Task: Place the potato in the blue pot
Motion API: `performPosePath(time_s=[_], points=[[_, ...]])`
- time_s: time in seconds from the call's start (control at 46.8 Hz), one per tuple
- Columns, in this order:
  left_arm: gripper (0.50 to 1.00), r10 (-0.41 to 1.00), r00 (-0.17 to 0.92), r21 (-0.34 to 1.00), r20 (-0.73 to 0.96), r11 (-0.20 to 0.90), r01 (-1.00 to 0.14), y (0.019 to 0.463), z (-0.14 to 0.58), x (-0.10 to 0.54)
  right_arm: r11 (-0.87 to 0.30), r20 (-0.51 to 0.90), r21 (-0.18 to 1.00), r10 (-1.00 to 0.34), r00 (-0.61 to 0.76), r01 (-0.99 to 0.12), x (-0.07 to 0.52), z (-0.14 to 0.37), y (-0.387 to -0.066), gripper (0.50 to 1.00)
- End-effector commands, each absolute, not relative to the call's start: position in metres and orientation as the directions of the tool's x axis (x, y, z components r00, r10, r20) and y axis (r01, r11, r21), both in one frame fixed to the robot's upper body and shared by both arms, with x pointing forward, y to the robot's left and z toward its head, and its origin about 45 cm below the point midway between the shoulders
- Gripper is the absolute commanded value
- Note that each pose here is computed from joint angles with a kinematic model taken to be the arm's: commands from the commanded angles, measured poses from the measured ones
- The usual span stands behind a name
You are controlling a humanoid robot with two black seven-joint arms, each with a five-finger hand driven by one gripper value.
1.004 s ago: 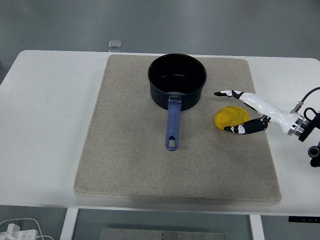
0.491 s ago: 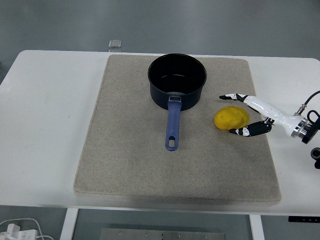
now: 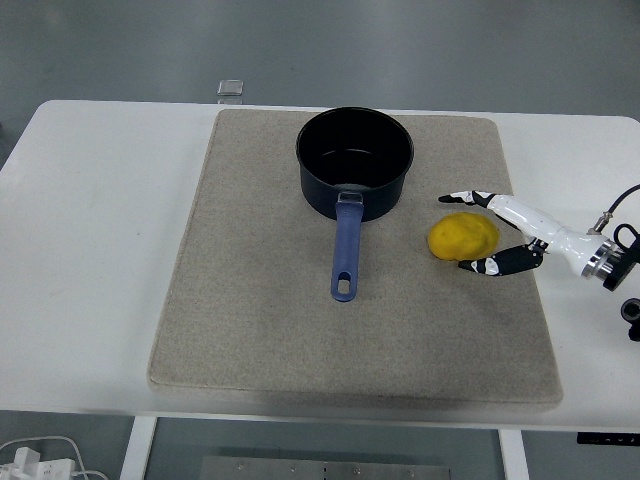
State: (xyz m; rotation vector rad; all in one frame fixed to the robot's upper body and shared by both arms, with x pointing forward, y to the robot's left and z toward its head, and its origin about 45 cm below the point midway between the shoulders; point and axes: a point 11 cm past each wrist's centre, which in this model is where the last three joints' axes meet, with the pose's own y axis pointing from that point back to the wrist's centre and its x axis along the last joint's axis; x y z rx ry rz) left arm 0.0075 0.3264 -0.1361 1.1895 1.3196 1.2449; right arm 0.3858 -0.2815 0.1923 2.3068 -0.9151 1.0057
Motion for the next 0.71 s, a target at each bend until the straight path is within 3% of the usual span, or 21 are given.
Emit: performPosePath(time_s=[0.0, 0.684], points=[[0.999, 0.996, -0.093, 0.999, -0.01, 0.014, 0.047, 0.3265, -0.1361, 0.0075, -0.678, 0.763, 0.138, -0.392, 0.514, -0.722, 0.3857, 0.1915, -0.2775, 0.5], [0.999, 0.996, -0.093, 0.999, -0.01, 0.014, 0.047, 0.3265, -0.1361, 0.0075, -0.67, 0.772, 0.15, -0.38, 0.509, -0.727, 0.3856, 0.185, -0.2783, 0.5]])
